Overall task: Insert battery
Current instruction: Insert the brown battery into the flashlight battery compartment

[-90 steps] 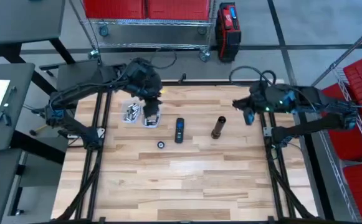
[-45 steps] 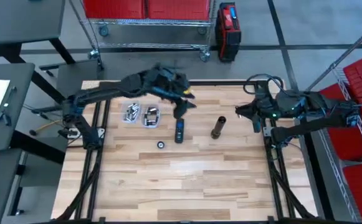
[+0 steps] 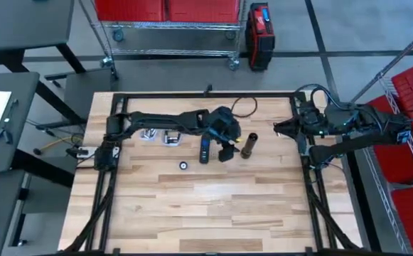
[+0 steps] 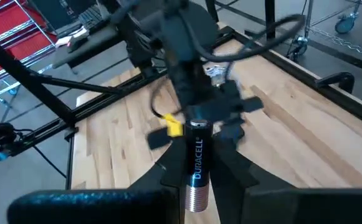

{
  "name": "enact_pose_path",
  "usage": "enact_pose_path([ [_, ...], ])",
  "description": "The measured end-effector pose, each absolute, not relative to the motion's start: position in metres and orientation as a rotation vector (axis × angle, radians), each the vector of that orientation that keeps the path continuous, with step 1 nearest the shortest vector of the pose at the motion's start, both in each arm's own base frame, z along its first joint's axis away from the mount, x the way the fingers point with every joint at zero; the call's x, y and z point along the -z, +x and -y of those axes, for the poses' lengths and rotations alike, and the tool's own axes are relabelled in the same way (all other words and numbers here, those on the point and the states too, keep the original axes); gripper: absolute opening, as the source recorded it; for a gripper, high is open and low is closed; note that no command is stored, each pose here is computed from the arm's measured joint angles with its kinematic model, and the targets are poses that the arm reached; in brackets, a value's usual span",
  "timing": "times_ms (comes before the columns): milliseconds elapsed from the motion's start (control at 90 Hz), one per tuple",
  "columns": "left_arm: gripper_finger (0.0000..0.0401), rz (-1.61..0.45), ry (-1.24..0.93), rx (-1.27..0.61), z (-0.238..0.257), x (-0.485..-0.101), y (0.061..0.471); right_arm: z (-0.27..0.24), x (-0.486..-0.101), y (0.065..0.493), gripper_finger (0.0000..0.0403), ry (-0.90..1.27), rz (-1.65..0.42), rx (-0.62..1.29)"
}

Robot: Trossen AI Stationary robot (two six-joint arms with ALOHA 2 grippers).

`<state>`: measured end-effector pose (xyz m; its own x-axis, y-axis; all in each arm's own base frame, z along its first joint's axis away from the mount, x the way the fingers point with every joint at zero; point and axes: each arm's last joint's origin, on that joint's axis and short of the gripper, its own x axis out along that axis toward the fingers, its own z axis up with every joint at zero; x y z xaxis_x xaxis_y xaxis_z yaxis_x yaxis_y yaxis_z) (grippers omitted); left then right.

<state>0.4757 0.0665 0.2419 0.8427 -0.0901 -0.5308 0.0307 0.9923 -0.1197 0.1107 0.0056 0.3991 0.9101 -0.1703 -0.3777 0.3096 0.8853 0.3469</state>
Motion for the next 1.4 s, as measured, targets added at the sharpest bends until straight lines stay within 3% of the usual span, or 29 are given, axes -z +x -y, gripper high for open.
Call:
enact_pose_path([
  [456,0.0196,-0.418,-0.147,0.052,-0.071,-0.206,0.503,-0.006,-0.399,0.111,0.0038,0.42,-0.35,0.232],
  [933,0.0196,-0.286,0.01,0.078,-0.06,-0.211,0.511,-0.007,-0.399,0.114,0.0038,0.419,-0.354,0.233],
  [1133,0.0136,-0.3,0.005,0.071,-0.06,-0.21,0.511,-0.007,-0.398,0.118,0.0038,0.411,-0.368,0.235],
  [1400,0.0136,-0.289,-0.059,0.068,-0.058,-0.23,0.504,-0.009,-0.397,0.131,0.0038,0.392,-0.359,0.234],
])
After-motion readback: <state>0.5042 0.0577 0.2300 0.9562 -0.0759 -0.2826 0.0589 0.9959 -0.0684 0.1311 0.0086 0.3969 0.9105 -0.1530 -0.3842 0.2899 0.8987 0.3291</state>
